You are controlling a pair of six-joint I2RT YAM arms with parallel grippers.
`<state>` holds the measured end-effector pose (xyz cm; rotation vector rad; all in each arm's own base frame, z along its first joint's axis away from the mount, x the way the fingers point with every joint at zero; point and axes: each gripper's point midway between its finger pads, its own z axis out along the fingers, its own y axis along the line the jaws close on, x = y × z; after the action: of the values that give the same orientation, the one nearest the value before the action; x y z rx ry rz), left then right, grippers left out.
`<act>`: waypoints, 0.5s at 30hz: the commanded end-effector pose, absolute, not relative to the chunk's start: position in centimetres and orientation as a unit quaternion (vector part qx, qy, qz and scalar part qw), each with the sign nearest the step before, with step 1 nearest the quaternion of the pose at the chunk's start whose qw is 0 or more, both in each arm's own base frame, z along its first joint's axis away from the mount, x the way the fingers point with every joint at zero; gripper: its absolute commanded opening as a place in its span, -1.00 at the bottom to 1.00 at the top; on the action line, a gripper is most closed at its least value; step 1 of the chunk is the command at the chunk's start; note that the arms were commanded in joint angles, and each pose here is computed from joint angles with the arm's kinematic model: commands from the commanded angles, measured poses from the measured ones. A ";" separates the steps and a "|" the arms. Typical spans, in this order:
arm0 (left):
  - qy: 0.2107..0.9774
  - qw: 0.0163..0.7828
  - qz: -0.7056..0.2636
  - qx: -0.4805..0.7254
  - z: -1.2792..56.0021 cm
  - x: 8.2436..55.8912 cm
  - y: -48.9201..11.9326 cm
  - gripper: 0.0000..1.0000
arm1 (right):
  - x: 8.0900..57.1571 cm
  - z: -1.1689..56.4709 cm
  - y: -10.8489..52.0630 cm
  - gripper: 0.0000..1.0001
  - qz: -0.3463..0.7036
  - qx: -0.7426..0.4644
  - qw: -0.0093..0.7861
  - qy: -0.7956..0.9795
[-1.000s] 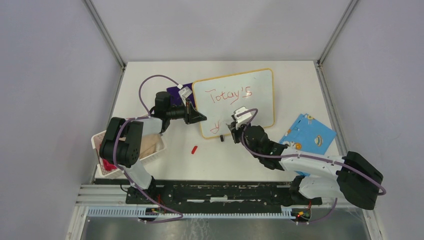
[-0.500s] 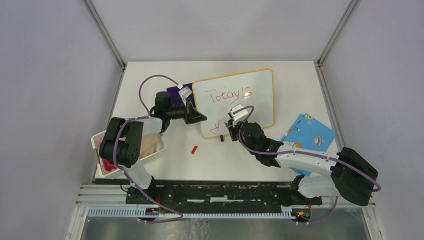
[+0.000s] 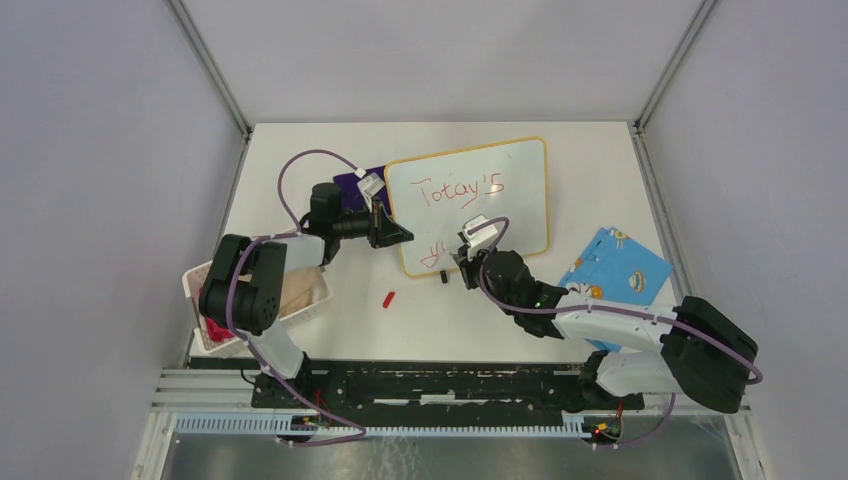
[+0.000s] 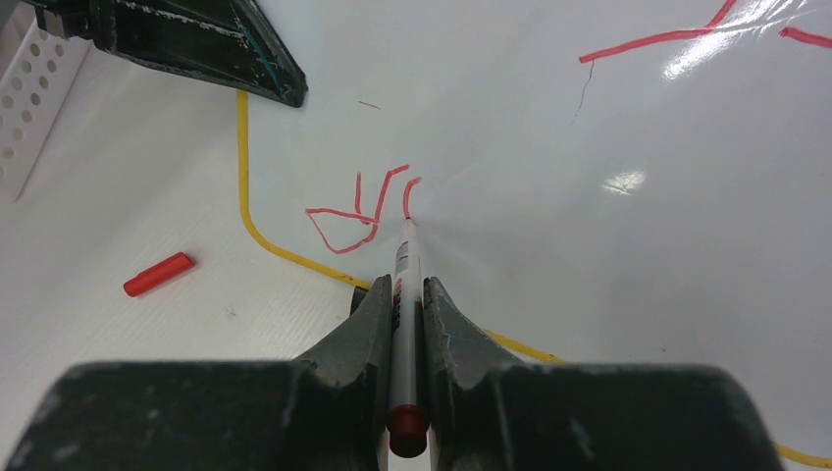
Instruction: Write a sentence on the whiteboard
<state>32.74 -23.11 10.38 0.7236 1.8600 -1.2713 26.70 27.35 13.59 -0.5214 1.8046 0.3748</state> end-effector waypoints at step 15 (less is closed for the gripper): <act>0.764 0.365 -0.438 0.303 5.9 32.4 -23.0 -0.96 | 28.6 16.7 26.3 -1.00 0.145 -0.189 0.609 0.756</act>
<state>32.75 -23.12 10.37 0.7231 1.8617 -1.2707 26.80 26.43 13.48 -0.5085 1.8131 0.3568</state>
